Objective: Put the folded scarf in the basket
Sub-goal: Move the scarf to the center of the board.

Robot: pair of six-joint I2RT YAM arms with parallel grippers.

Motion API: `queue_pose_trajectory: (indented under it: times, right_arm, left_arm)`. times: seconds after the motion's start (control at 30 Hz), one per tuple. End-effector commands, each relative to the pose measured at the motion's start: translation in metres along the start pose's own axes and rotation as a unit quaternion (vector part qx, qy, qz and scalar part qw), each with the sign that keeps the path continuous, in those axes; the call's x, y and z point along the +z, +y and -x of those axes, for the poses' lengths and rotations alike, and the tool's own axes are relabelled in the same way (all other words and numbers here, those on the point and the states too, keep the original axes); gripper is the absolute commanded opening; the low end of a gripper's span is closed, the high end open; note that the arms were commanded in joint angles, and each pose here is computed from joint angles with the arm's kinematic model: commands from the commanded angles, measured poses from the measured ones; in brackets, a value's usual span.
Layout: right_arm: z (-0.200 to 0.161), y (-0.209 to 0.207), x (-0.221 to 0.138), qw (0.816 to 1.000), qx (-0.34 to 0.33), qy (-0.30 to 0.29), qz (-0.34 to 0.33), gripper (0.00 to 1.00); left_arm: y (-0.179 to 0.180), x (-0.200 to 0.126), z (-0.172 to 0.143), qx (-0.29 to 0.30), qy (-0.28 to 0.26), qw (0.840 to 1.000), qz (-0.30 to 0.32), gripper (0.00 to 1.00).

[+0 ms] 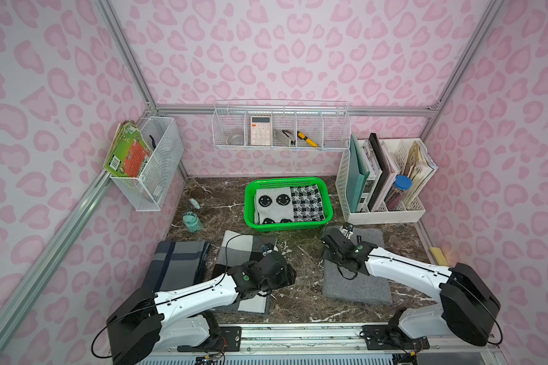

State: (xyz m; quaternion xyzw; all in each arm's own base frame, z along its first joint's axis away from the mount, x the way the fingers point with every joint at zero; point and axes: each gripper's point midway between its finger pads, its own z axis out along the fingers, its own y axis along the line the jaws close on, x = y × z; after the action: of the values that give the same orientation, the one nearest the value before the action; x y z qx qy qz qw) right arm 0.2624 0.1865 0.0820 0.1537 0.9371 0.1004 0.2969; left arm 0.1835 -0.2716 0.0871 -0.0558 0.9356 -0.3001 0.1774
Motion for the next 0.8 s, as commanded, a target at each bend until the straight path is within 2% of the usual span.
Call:
queue_pose_trajectory:
  times: [0.0,0.13,0.27,0.4,0.67,0.77]
  right_arm:
    - [0.009,-0.023,-0.012,0.999,-0.020,-0.044,-0.012,0.65]
    - [0.014,-0.057,-0.022,0.996,-0.001,-0.081,-0.023,0.64]
    - [0.014,-0.072,-0.014,0.997,0.005,-0.080,0.014,0.67]
    - [0.025,-0.091,-0.008,0.996,0.033,-0.080,0.023,0.67]
    - [0.026,-0.092,0.004,0.996,0.012,-0.070,0.050,0.67]
    - [0.019,-0.096,0.014,0.998,0.004,-0.049,0.039,0.65]
  left_arm:
    - [-0.040,0.007,-0.009,0.029,0.028,0.998,-0.055,0.70]
    - [-0.064,0.022,-0.024,0.055,0.053,0.995,-0.058,0.68]
    - [-0.076,0.043,-0.038,0.052,0.096,0.993,-0.051,0.64]
    - [-0.080,0.065,-0.052,0.035,0.128,0.989,-0.058,0.62]
    - [-0.089,0.085,-0.063,0.041,0.167,0.984,-0.052,0.61]
    - [-0.085,0.090,-0.063,0.042,0.174,0.983,-0.032,0.53]
